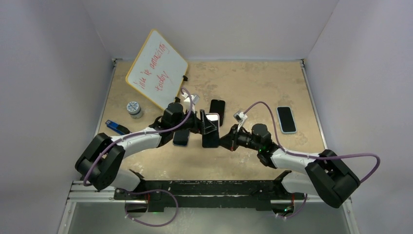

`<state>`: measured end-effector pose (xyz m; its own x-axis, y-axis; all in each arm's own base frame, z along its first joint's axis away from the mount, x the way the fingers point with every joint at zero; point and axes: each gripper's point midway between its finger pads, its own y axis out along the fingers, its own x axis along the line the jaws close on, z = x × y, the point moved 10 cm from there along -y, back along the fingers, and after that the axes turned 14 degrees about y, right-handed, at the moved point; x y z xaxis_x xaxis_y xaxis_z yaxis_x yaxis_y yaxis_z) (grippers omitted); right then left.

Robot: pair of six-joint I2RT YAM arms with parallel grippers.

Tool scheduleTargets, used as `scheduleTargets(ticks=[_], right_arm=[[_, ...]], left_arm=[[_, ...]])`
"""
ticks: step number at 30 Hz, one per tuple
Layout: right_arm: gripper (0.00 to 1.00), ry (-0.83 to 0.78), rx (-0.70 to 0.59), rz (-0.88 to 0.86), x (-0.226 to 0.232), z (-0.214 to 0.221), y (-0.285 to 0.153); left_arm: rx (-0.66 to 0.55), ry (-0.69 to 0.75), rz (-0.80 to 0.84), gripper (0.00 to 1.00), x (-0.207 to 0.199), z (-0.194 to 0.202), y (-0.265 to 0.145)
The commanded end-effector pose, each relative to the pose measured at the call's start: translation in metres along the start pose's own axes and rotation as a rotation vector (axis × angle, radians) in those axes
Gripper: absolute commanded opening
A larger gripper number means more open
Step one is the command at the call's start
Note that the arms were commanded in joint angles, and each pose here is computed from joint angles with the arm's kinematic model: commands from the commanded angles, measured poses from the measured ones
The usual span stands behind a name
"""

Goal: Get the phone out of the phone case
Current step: Remove the phone case from the phone.

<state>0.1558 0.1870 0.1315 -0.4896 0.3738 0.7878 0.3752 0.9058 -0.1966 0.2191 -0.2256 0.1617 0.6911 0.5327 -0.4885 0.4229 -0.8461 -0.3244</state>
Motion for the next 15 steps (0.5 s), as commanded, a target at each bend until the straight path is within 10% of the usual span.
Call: scheduleTargets(ticks=[1,15], right_arm=[[0.0,-0.145,-0.143,-0.127,0.033,-0.033,0.001],[0.0,0.025,-0.072,0.02,0.016,-0.014,-0.005]], left_arm=[[0.116,0.057,-0.272,0.78,0.019,0.015,-0.015],[0.115,0.214,-0.581,0.82,0.009,0.006,-0.047]])
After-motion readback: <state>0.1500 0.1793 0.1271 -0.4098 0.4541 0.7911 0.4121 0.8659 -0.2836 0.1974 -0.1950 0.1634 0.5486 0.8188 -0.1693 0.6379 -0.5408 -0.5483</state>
